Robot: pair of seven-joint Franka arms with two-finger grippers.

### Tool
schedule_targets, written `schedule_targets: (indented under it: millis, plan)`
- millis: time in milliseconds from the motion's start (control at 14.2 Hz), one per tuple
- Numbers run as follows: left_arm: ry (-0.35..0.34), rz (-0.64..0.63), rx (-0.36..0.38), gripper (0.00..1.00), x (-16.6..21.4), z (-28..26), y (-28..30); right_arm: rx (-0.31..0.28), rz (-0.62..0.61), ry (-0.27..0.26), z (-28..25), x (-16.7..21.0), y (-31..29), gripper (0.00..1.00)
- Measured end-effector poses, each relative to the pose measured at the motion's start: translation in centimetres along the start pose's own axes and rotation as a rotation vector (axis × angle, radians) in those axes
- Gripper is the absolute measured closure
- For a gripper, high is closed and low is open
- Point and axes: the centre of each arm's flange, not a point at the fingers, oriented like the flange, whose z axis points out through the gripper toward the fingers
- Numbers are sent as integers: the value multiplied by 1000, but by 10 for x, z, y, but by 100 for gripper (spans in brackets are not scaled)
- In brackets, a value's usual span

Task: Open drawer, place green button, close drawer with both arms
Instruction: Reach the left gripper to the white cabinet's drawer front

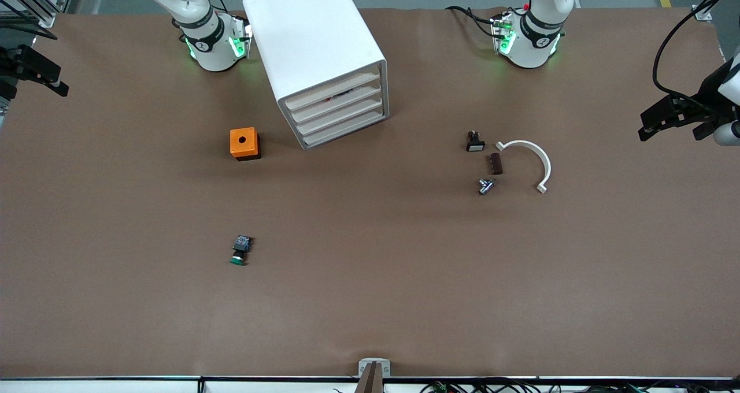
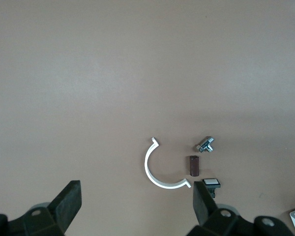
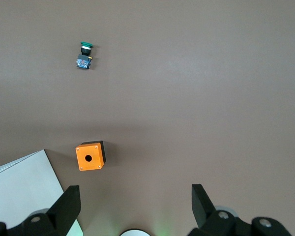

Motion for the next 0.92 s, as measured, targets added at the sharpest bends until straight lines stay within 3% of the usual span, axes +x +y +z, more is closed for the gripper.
schedule_targets:
  millis: [424,918]
  plan:
    - [-18,-7,1,0,-1,3,-4,-1,-3,2,0,0,0,0]
    - [-130,-76,1,0,14,56,-43,-1,-4,2,0,0,1,0]
